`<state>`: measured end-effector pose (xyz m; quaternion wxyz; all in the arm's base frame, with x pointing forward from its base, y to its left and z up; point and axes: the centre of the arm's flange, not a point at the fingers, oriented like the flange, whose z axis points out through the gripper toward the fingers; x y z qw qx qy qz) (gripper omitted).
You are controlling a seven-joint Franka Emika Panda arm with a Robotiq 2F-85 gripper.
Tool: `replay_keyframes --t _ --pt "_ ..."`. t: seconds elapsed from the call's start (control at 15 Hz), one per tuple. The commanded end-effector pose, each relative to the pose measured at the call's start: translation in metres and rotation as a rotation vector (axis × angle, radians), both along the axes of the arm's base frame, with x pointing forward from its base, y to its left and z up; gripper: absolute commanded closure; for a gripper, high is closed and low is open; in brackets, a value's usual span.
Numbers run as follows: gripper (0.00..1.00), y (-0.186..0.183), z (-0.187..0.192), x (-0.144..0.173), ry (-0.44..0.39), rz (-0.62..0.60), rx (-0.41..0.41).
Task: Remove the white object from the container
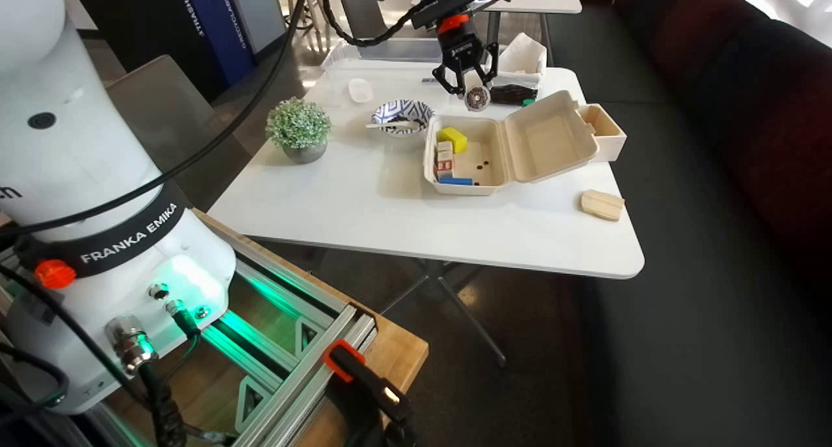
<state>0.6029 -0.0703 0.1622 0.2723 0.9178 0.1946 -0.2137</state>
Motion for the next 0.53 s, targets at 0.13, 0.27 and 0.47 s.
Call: replay_keyframes --t 0.13,0.27,0.47 --pt "0.86 -0.009 -0.034 0.017 0.075 0.032 0.088" --pt "0.86 -0.010 -0.042 0.020 0.082 0.042 0.112" --pt "0.86 -0.013 -0.051 0.022 0.100 0.041 0.140"
